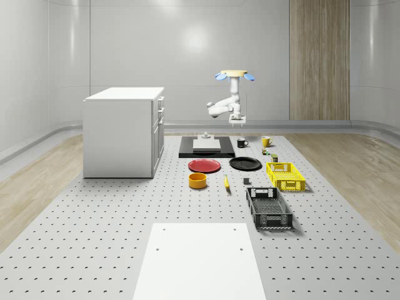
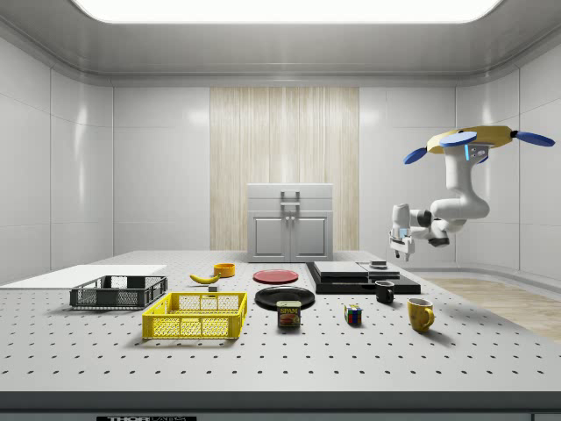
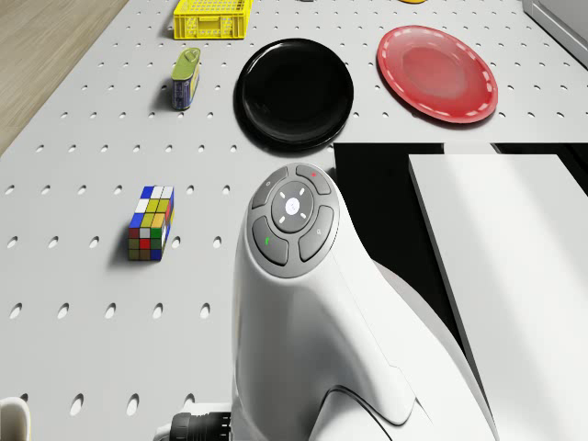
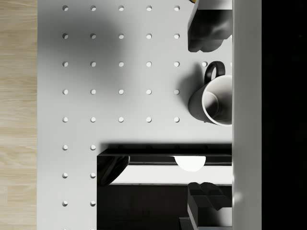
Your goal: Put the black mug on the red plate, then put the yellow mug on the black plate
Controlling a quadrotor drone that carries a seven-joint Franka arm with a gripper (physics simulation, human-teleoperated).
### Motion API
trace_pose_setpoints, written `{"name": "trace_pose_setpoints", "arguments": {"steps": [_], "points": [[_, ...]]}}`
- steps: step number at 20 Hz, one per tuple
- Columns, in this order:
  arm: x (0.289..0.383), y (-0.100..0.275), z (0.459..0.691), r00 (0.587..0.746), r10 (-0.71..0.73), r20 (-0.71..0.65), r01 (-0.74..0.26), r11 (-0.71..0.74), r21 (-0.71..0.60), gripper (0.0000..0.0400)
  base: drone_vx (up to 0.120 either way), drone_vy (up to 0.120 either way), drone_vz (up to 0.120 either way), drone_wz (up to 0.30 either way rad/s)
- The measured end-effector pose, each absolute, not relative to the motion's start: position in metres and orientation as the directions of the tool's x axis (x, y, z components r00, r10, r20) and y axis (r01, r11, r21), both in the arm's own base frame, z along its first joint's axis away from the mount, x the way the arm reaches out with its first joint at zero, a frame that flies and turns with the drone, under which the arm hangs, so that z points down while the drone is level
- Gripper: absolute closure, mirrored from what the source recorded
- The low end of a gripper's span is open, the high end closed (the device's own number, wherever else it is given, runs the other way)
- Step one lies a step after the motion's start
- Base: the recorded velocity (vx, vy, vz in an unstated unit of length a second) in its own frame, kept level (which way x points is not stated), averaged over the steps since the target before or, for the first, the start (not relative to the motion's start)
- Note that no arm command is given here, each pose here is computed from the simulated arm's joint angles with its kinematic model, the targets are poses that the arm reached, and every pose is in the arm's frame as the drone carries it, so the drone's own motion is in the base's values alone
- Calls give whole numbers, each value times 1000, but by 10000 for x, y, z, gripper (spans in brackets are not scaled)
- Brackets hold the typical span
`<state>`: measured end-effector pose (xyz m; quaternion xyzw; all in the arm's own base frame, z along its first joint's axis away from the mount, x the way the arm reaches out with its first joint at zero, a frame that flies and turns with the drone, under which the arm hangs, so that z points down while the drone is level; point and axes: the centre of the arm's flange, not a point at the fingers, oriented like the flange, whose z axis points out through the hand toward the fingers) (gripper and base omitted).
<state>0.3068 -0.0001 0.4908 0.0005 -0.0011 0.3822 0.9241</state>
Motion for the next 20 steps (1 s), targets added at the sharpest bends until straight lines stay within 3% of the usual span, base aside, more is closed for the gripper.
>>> {"name": "trace_pose_setpoints", "arguments": {"steps": [13,20], "points": [[3068,-1,4907,708,707,2,-707,708,0,0,120,-3,-117,0],[3068,-1,4908,708,707,2,-707,708,0,0,23,-11,0,0]]}}
